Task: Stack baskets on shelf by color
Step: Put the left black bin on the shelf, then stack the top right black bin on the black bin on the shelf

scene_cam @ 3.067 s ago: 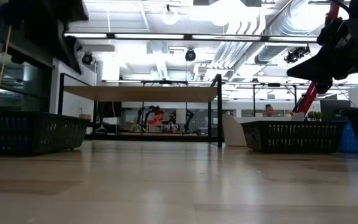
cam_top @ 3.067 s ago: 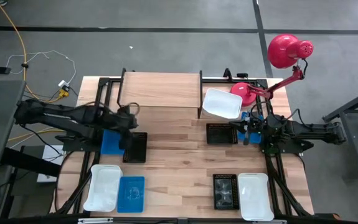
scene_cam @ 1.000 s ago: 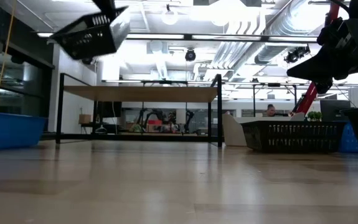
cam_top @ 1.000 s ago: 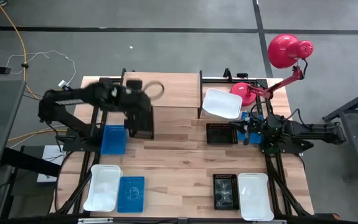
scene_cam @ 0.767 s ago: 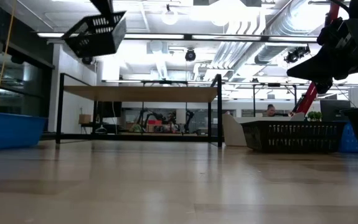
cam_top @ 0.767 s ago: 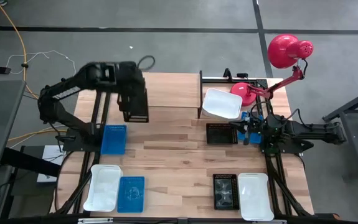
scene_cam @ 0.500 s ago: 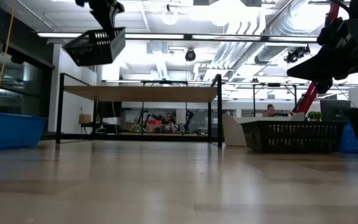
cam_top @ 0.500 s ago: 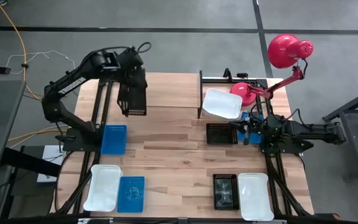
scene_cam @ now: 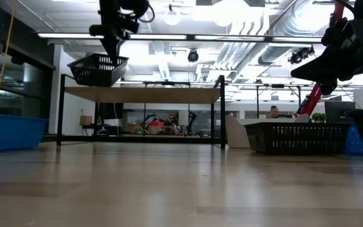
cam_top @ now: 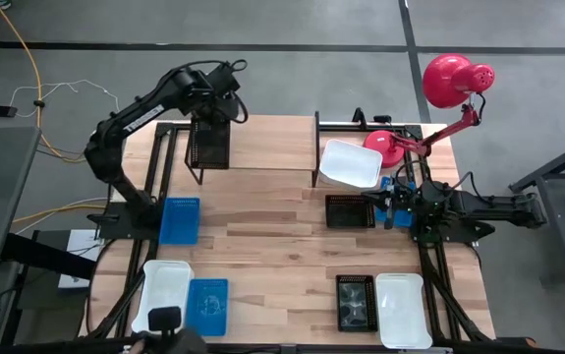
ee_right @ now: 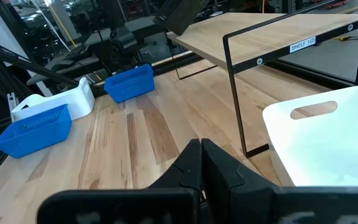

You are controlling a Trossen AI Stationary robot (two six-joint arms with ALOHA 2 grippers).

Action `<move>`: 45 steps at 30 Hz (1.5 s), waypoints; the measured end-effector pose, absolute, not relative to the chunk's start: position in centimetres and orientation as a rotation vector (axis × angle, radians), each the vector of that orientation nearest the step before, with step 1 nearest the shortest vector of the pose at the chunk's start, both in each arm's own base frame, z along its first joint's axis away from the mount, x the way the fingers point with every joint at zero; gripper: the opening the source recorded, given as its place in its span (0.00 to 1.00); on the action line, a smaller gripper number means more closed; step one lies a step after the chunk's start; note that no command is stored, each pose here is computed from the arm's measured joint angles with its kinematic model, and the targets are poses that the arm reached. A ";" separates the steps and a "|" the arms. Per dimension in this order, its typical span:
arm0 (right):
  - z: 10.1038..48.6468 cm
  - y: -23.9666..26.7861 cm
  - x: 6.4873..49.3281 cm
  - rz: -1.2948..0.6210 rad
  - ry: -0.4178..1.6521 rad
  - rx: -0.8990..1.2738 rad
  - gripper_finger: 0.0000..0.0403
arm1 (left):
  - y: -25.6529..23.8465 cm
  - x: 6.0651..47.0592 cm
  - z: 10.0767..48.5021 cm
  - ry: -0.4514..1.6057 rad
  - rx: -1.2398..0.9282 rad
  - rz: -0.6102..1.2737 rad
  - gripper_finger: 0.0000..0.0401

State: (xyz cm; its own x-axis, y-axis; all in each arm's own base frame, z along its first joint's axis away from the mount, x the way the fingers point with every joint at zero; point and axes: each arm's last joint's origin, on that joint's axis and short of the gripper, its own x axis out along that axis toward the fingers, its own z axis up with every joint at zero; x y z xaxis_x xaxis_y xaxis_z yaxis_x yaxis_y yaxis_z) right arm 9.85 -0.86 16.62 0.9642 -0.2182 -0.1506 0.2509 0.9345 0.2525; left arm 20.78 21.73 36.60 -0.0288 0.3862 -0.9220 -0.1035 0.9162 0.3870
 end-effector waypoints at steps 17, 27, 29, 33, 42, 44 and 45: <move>16.6 -0.9 9.8 -0.241 0.121 0.273 0.00 | 24.3 21.8 34.3 1.631 0.239 0.443 0.00; 16.6 -0.9 9.8 -0.240 0.121 0.273 0.00 | 24.3 21.7 34.4 1.655 0.244 0.499 0.15; 16.6 -0.9 9.8 -0.240 0.121 0.274 0.00 | 24.4 21.7 34.4 1.653 0.239 0.505 0.19; 16.6 -0.9 9.8 -0.240 0.121 0.274 0.00 | 24.3 21.7 34.4 1.652 0.237 0.506 0.23; 16.6 -0.9 9.8 -0.240 0.121 0.274 0.00 | 23.3 22.0 38.0 1.560 0.314 0.622 0.26; 16.6 -0.9 9.8 -0.240 0.121 0.274 0.00 | 22.8 21.9 40.3 1.429 0.291 0.639 0.26; 16.6 -0.9 9.8 -0.240 0.121 0.274 0.00 | 22.5 21.8 41.5 1.347 0.266 0.640 0.27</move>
